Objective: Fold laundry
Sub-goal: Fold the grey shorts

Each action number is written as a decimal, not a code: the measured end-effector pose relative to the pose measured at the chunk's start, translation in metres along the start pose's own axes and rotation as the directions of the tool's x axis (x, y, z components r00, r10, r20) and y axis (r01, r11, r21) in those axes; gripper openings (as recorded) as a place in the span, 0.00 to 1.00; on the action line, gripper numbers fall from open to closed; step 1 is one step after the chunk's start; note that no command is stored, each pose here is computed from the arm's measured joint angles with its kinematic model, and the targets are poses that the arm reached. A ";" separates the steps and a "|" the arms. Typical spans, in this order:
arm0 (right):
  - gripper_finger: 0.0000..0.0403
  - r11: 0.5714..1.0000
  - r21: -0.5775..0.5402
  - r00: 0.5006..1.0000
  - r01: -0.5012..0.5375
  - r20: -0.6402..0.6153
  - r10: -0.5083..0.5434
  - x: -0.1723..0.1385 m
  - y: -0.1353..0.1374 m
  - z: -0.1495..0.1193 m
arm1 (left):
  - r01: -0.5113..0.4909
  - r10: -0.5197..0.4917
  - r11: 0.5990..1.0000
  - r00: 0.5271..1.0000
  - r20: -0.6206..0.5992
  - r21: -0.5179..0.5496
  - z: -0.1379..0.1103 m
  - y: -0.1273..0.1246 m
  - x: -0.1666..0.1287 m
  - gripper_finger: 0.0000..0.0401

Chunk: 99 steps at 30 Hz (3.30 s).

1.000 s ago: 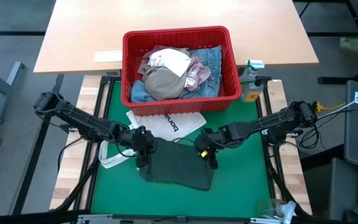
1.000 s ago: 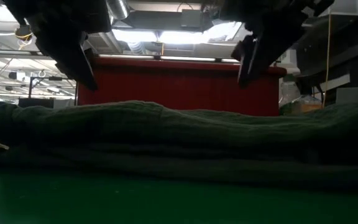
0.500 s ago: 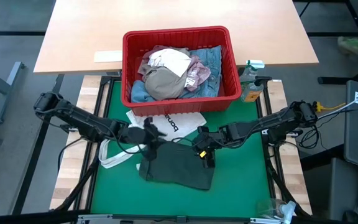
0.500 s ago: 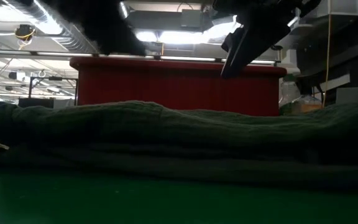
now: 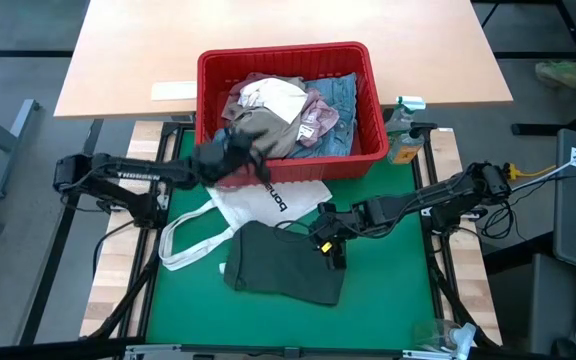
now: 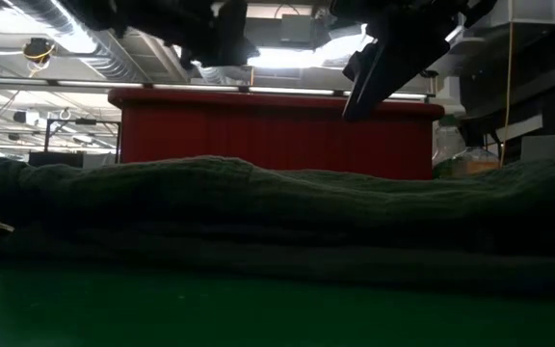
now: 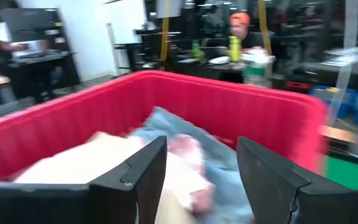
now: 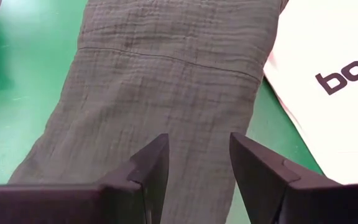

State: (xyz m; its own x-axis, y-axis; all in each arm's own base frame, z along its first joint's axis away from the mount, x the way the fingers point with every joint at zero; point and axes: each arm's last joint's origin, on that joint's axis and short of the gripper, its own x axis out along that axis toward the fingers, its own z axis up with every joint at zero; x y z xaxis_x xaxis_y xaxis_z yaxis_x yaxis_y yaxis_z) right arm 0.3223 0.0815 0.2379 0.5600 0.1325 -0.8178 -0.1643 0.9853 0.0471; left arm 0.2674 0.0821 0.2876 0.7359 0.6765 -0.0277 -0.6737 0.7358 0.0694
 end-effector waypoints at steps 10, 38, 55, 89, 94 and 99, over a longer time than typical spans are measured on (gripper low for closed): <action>0.42 1.000 -0.001 1.000 0.000 0.000 0.000 0.000 0.000 0.000 | -0.212 0.209 0.977 0.954 -0.216 0.007 -0.002 0.098 0.030 0.45; 0.42 0.999 -0.038 0.999 0.035 0.003 -0.035 0.000 -0.001 0.000 | -0.001 -0.036 0.998 0.814 -0.580 -0.063 -0.091 0.130 0.067 0.24; 0.42 0.998 -0.050 0.999 0.035 0.006 -0.035 0.000 -0.001 0.000 | 0.099 -0.133 0.986 0.954 -0.269 -0.137 -0.023 0.126 0.045 0.01; 0.42 0.840 0.245 0.639 0.484 0.557 -0.530 -0.091 -0.033 0.048 | 0.517 -0.202 0.736 0.784 0.587 -0.437 0.101 0.116 -0.029 0.01; 0.42 0.874 0.270 0.659 0.405 0.577 -0.484 -0.092 -0.058 0.050 | 0.563 -0.251 0.704 0.768 0.589 -0.433 0.102 0.103 -0.030 0.01; 0.42 0.879 0.364 0.675 0.308 0.567 -0.471 -0.093 -0.082 0.048 | 0.603 -0.295 0.672 0.750 0.592 -0.430 0.103 0.091 -0.032 0.01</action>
State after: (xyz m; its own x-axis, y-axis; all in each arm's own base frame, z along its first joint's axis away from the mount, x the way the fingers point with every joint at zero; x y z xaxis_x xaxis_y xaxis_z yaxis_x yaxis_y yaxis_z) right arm 0.3221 -0.0068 0.3377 0.9163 -0.3137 -0.2489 0.3235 0.9462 -0.0017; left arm 0.1894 0.1240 0.3975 0.7908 0.2712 0.5488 -0.0378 0.9164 -0.3984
